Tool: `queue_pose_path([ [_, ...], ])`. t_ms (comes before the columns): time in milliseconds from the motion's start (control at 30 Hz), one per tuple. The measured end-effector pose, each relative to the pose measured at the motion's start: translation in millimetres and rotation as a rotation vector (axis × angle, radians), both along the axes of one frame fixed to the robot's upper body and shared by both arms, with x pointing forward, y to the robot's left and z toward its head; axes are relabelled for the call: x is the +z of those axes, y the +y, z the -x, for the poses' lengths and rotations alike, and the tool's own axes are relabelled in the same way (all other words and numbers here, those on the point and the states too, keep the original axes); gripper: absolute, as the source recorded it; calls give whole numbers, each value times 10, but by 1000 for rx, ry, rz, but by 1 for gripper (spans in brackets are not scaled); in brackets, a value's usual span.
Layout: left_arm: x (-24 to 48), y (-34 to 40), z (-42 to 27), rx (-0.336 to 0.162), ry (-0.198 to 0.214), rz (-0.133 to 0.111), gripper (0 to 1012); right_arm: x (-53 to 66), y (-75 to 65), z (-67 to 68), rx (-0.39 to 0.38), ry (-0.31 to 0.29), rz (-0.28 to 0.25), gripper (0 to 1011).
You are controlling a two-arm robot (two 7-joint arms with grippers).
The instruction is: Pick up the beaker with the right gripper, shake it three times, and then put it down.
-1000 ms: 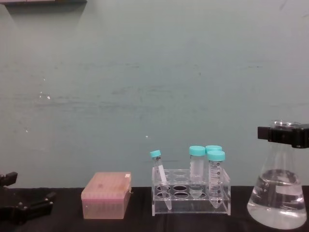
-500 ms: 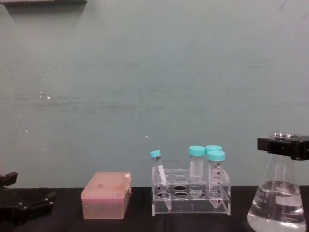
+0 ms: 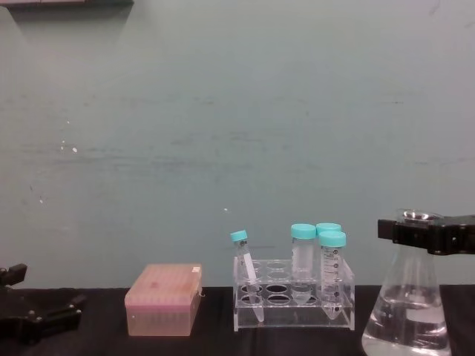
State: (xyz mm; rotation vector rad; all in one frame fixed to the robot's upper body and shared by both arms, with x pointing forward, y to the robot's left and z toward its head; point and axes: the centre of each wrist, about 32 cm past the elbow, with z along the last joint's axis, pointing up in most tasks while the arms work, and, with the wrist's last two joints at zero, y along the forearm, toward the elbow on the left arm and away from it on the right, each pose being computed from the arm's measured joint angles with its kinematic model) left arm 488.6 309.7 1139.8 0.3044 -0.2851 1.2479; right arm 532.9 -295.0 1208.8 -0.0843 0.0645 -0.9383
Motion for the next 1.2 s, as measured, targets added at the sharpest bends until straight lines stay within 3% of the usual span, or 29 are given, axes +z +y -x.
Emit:
queue_pose_path([
  [1200, 0, 0, 0, 0, 0, 0, 1000, -105, 125, -68, 11, 30, 19, 478],
])
